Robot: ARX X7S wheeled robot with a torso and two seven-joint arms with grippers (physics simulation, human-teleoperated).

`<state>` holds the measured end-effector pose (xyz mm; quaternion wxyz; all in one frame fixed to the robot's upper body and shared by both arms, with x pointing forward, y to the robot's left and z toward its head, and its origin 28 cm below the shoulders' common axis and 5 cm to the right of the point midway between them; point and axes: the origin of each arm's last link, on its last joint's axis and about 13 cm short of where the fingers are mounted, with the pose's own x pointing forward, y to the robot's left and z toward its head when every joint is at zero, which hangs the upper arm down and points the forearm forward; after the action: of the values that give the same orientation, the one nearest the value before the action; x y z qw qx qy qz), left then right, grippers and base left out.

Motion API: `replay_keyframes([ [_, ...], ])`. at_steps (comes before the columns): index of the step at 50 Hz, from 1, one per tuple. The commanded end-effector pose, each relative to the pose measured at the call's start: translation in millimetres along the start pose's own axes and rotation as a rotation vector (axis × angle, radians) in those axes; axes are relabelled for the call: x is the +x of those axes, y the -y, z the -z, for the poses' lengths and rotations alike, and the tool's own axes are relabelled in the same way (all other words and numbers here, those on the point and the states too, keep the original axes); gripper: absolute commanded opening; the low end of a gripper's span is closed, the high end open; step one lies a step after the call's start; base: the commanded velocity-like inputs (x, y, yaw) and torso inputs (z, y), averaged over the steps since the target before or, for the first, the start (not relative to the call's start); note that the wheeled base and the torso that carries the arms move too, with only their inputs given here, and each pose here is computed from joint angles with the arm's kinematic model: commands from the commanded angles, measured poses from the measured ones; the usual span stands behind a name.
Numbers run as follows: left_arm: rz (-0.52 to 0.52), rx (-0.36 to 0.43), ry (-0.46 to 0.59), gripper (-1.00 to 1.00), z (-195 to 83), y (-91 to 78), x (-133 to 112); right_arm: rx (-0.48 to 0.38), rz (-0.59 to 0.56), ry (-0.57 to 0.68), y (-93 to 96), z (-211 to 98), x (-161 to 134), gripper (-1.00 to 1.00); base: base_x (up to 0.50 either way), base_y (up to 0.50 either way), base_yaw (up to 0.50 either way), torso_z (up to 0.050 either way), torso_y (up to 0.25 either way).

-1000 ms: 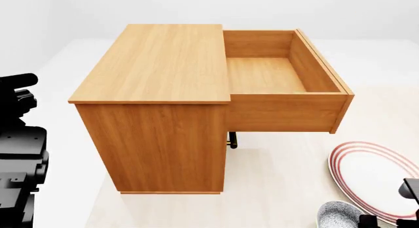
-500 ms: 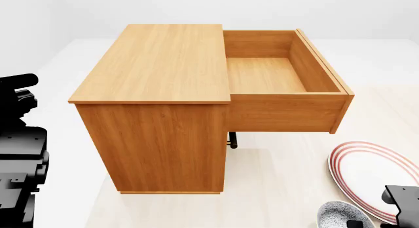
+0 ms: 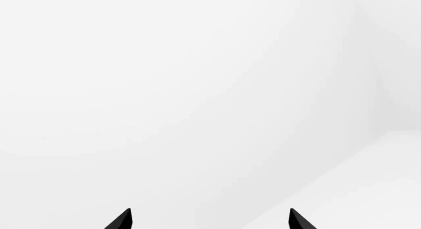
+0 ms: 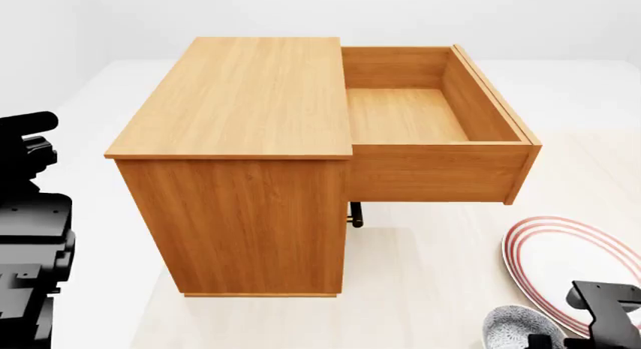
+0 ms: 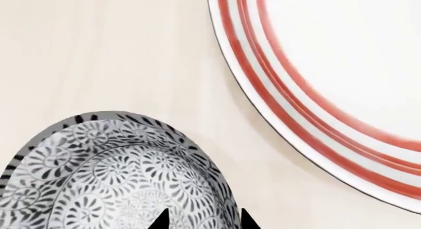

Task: Open the top drawer of the cabinet and put the bowl in it.

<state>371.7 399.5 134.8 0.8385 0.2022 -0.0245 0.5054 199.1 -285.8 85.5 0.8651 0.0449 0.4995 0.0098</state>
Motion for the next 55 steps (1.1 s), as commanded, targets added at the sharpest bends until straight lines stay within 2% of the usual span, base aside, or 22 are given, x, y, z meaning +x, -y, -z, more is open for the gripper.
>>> replay_keyframes([
  [1,-0.001,-0.004,-0.001,1.0,-0.1,0.1,-0.1,-0.064,0.066,-0.017,0.2,10.2,11.6,-1.0,0.0,0.0,0.01,0.0,0.0],
  [17,0.002,-0.003,-0.004,1.0,0.7,1.5,-1.7,-0.057,0.056,0.065,-0.7,6.2,-14.6,-1.0,0.0,0.0,0.0,0.0,0.0],
  [42,-0.001,-0.009,-0.006,1.0,0.4,2.2,-2.2,-0.117,0.159,0.207,-5.6,-2.5,-73.6,-1.0,0.0,0.0,0.0,0.0,0.0],
  [55,-0.001,-0.01,-0.007,1.0,0.5,2.2,-2.2,-0.021,0.251,0.32,-0.8,-21.1,-99.4,-1.0,0.0,0.0,0.0,0.0,0.0],
])
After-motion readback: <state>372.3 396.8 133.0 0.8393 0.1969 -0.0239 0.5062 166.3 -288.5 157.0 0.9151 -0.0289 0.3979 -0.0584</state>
